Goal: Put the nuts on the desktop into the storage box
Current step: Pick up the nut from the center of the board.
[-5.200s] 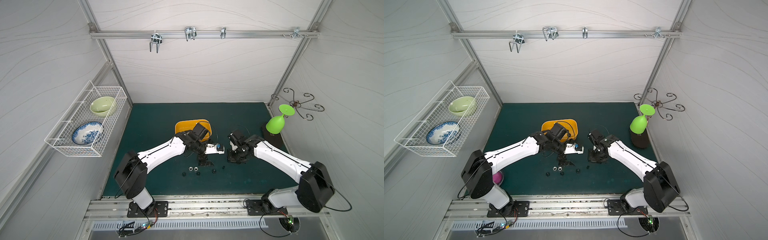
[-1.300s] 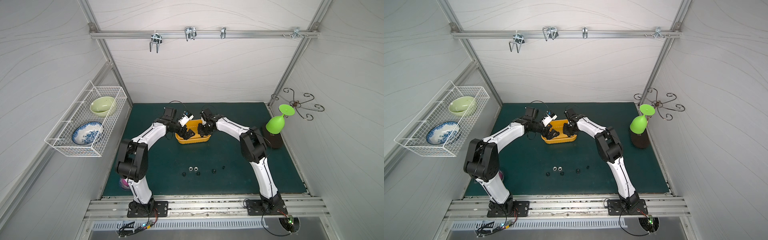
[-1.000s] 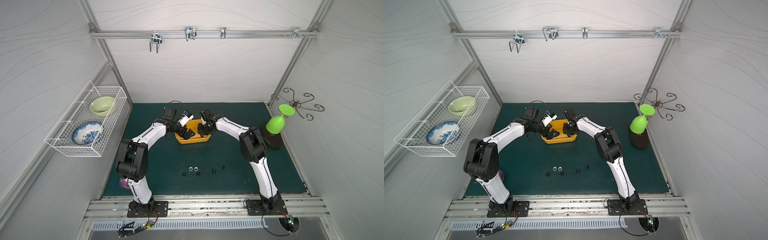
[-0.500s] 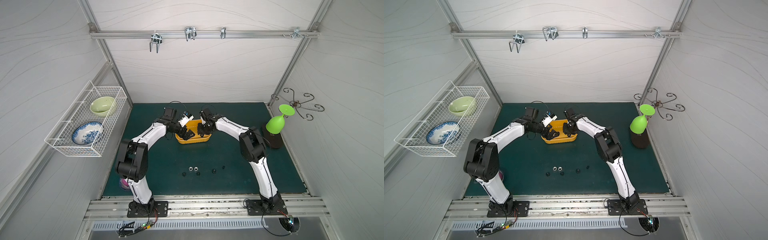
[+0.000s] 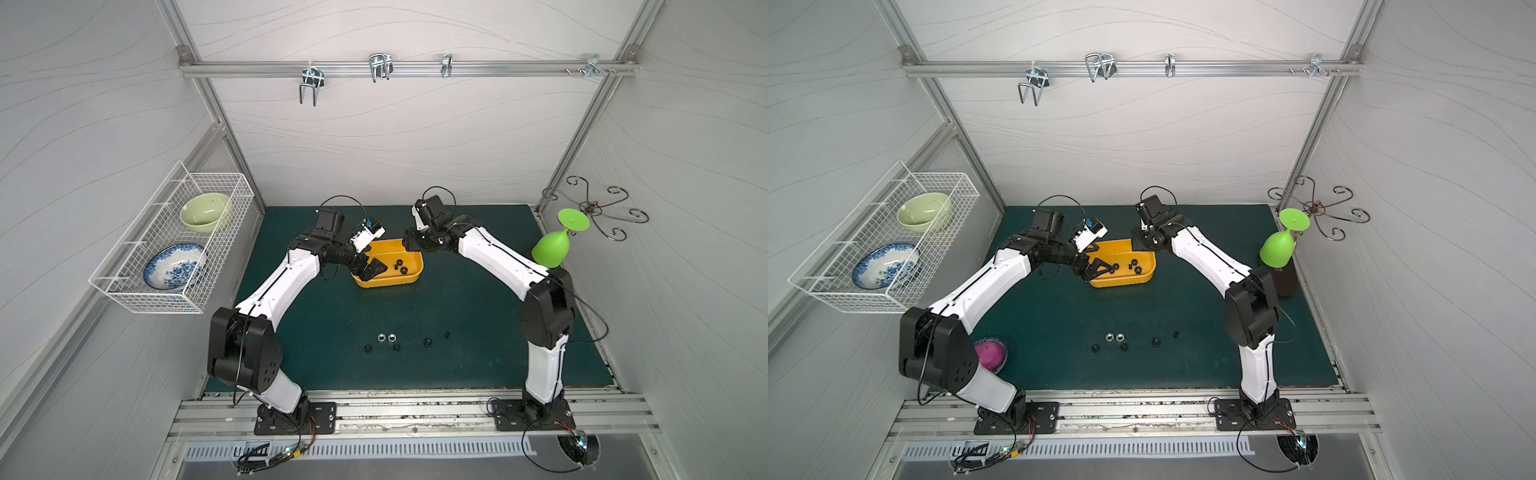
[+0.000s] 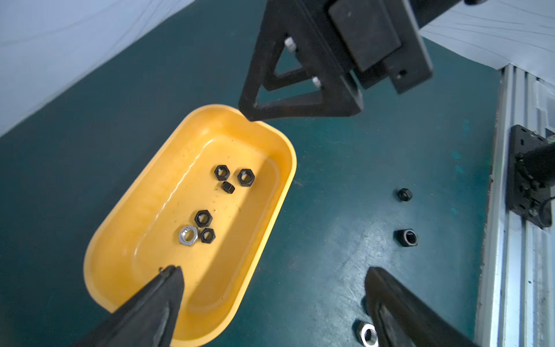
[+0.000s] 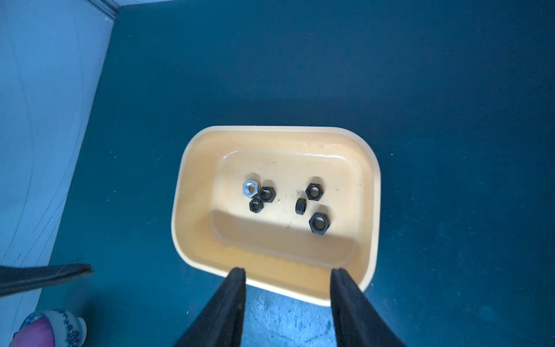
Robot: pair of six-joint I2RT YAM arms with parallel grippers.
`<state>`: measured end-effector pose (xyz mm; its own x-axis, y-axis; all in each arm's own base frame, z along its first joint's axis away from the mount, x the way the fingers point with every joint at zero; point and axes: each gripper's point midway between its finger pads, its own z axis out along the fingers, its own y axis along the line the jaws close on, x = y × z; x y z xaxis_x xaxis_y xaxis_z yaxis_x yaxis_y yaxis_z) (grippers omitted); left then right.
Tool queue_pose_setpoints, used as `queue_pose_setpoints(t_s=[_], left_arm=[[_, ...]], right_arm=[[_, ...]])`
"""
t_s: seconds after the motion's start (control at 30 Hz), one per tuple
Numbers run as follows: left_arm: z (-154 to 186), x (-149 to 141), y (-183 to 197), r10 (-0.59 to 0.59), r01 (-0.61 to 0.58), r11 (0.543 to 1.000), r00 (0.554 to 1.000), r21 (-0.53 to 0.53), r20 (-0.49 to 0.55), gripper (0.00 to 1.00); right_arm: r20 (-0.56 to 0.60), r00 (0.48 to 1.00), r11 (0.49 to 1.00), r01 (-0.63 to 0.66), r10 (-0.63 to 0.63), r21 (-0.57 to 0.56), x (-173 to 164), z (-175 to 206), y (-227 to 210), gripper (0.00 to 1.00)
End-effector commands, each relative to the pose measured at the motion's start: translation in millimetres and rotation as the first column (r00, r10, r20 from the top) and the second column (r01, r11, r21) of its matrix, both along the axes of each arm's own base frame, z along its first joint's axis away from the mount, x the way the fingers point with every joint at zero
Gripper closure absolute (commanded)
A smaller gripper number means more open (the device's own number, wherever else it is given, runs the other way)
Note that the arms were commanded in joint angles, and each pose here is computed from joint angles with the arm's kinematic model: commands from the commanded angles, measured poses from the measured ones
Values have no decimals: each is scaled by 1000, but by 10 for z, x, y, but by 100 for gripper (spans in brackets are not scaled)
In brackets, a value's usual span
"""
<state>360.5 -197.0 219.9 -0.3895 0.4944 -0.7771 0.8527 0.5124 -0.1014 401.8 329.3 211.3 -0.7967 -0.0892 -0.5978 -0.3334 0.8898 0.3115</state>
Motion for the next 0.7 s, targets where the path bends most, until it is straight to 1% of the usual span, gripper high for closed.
queue_pose_setpoints(t_s=[0.0,0.13,0.23,0.3,0.37,0.43,0.53,0.67], left_arm=[[352,-112,-30,-41,42,998,999,-46,29,1],[540,-313,-81,-92,90,991,996,-95,-16,1],[645,-488,-120,-148,142,981,988,-134,-36,1],[684,-648,-154,-215,203,965,975,-164,-54,2],[677,-833,-183,-305,289,939,950,-184,-66,1],[628,-937,-214,-360,344,922,931,-178,-65,2],[506,-962,-286,-383,373,917,922,-140,-53,1],[365,-992,-418,-414,411,909,910,-69,-37,2]], right_arm=[[3,1000,998,-11,11,-58,-259,85,-170,46],[4,999,994,-47,48,-99,-578,194,-312,39],[-17,997,988,-72,70,-139,-845,228,-463,36],[-34,997,984,-79,75,-158,-1017,237,-574,33],[-48,997,983,-75,68,-168,-1149,227,-676,32],[-64,997,984,-62,52,-167,-1236,215,-758,30],[-83,996,986,-43,30,-160,-1350,238,-846,27],[-131,991,984,-37,15,-174,-1517,159,-942,15]])
